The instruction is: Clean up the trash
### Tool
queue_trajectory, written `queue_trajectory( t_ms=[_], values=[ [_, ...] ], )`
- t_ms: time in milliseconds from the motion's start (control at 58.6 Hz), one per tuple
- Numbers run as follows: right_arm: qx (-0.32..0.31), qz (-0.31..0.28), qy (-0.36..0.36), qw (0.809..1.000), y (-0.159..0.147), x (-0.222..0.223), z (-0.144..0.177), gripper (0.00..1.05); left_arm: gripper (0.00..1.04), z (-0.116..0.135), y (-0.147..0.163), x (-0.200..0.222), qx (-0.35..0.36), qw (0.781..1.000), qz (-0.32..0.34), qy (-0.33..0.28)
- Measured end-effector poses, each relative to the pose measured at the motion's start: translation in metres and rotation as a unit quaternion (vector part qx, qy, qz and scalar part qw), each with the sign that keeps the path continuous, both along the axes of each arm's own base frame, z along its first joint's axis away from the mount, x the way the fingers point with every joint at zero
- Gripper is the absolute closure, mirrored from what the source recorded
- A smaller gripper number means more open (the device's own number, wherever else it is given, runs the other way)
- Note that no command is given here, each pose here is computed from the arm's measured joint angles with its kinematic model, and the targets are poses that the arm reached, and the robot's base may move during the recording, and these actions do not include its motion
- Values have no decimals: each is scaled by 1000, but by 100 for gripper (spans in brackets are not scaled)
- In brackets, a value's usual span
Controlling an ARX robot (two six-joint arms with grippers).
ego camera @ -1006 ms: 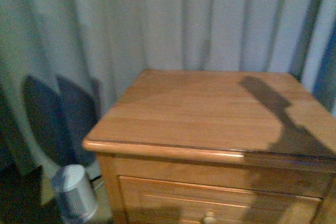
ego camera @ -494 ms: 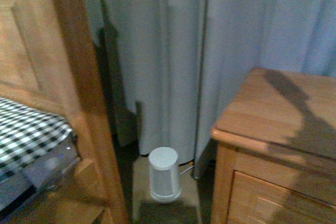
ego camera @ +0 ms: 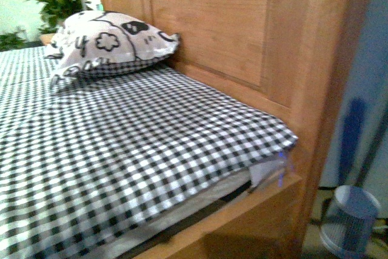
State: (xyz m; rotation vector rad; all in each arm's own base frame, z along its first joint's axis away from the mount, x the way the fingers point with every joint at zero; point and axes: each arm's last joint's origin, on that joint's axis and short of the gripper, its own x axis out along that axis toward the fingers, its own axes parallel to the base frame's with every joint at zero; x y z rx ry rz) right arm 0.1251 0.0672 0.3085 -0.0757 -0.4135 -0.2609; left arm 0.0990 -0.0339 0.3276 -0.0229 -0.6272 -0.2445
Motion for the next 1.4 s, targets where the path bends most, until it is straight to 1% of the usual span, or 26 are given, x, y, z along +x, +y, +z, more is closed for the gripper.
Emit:
queue_trajectory(
  t_ms=[648, 665, 682, 699, 733, 750, 767, 784, 818, 836, 853, 904, 938, 1006, 1125, 1211, 1398],
  values=[
    [-8, 6, 3, 1000, 2, 1, -2, 84, 77, 1, 1, -1, -6, 1000, 7, -1],
    [-7, 5, 3, 1000, 2, 1, -1, 84, 77, 1, 1, 0, -12, 1000, 8, 11],
    [-6, 5, 2, 1000, 2, 1, -1, 84, 77, 4, -1, 3, -20, 997, 18, 69],
    [-5, 4, 2, 1000, 1, 1, -1, 84, 77, 8, -1, 6, -28, 993, 23, 114],
    [-4, 2, 2, 1000, 1, 0, -1, 84, 77, 15, 1, 10, -18, 980, 34, 194],
    [-4, 2, 2, 1000, 1, 0, -1, 84, 77, 17, 2, 12, -12, 976, 38, 213],
    [-4, 1, 2, 1000, 1, 1, -1, 84, 77, 17, 4, 15, -4, 967, 42, 250],
    [-3, 1, 2, 1000, 1, 0, -1, 84, 77, 17, 5, 16, 0, 963, 45, 267],
    [-2, 1, 2, 1000, 1, 0, -1, 84, 77, 11, 11, 22, 18, 941, 49, 334],
    [-2, 0, 2, 1000, 0, 0, -1, 84, 77, 8, 13, 24, 22, 935, 49, 349],
    [-2, 0, 1, 1000, 0, 0, 0, 84, 77, 2, 15, 28, 32, 924, 46, 378],
    [-2, 1, 1, 1000, 0, 0, 0, 84, 77, -10, 22, 39, 50, 901, 34, 429],
    [-2, 1, 1, 1000, 0, 0, 0, 84, 77, -17, 26, 48, 58, 892, 26, 447],
    [-3, 2, 0, 1000, 0, 0, 0, 84, 77, -24, 35, 64, 85, 883, 15, 460],
    [-1, -1, 2, 1000, 0, 0, 0, 84, 77, -34, 45, 84, 140, 872, -2, 469],
    [-3, 1, 0, 1000, 0, 0, 0, 84, 77, -38, 48, 98, 184, 863, -19, 470],
    [-3, 1, 1, 1000, 0, 0, 0, 84, 77, -53, 48, 121, 248, 840, -55, 480]
  ],
)
